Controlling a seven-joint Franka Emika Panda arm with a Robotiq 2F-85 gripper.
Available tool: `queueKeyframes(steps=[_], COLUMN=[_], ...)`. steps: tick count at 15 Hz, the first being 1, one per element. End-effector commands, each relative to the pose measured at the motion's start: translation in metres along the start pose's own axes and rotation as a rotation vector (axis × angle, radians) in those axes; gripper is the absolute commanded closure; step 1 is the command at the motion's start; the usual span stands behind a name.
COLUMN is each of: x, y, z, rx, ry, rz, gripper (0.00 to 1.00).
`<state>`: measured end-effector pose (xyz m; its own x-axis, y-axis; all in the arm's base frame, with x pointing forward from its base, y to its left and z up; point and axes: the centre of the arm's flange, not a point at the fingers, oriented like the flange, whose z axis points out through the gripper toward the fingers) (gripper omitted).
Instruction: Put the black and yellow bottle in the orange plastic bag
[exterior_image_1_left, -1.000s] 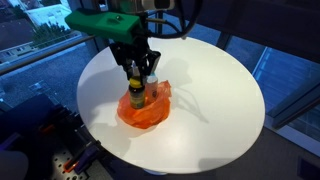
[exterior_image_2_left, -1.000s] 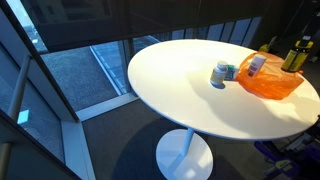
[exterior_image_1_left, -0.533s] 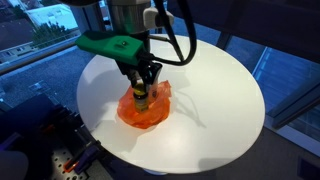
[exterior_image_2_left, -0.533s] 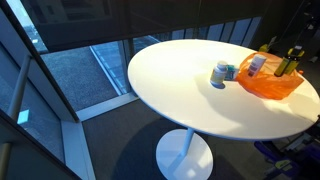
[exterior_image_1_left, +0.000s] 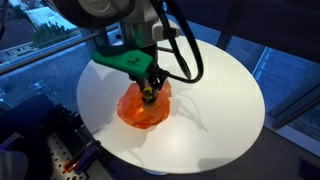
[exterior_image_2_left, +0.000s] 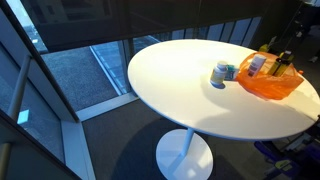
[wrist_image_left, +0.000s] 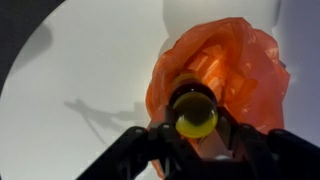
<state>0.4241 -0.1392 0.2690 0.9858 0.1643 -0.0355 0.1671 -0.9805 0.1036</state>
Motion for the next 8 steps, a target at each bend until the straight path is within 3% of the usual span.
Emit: queueKeyframes(steps=[1,7,8], x=[0.009,0.004,0.003], y=[0.016,0.021,0.021], z=[0.017,0.036,0.034], rx=[0.017,0.039,0.043], ry=[0.008,-0.007,-0.004], rz=[0.003,0.013,0.013], gripper=[0.80,0.80,0.74])
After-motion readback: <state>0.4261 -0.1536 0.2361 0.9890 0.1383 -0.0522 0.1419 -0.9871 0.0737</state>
